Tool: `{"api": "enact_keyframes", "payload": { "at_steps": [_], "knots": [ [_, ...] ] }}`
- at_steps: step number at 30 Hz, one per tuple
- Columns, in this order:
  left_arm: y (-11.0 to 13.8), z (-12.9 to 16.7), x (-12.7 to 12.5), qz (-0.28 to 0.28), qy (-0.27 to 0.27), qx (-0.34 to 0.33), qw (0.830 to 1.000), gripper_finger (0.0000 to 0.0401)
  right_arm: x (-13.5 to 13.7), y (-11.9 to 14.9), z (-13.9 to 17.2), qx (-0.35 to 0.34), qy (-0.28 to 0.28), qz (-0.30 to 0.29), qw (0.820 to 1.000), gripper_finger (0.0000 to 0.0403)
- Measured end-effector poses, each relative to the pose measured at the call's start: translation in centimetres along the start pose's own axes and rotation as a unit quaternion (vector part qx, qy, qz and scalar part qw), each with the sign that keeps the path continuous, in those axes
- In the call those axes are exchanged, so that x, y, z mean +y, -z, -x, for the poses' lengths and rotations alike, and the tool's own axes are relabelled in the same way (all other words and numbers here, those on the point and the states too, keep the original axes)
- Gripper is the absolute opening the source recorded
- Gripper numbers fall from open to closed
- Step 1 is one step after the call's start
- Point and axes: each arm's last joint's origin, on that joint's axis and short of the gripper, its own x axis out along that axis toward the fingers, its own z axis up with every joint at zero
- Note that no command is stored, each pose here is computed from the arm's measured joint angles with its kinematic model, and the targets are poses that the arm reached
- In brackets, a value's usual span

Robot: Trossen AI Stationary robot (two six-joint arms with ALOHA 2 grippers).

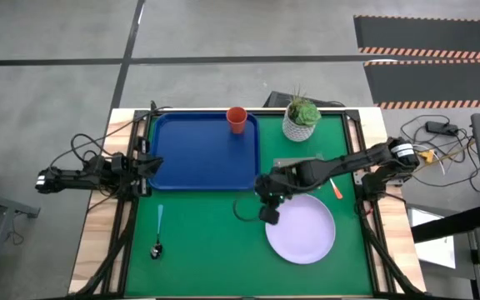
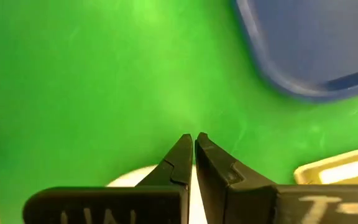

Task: Pick and place plate/cup/fork/spoon on tray
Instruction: Put the purple plate to the left side of the orange cup on the dark blue tray

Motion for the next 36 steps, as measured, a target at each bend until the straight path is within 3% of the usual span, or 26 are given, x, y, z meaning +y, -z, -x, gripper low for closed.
{"api": "enact_keyframes", "payload": {
  "at_steps": [14,21,27,36],
  "knots": [
    [-0.5,0.0,0.1,0.004,-0.003,-0.024,1.000,0.0000,5.8,4.5,-0.3,0.016,-0.012,0.046,0.999,0.0009],
    [-1.3,0.1,0.0,0.065,0.020,-0.066,0.996,0.0000,9.1,7.2,0.3,-0.033,0.020,0.041,0.998,0.0009],
    [-1.6,0.1,-0.1,0.122,0.056,-0.079,0.988,0.0000,12.1,10.5,1.2,-0.104,0.058,0.075,0.990,0.0009],
    [-1.9,0.0,-0.2,0.146,0.071,-0.092,0.982,0.0000,12.7,11.7,1.5,-0.143,0.095,0.108,0.979,0.0009]
  ]
}}
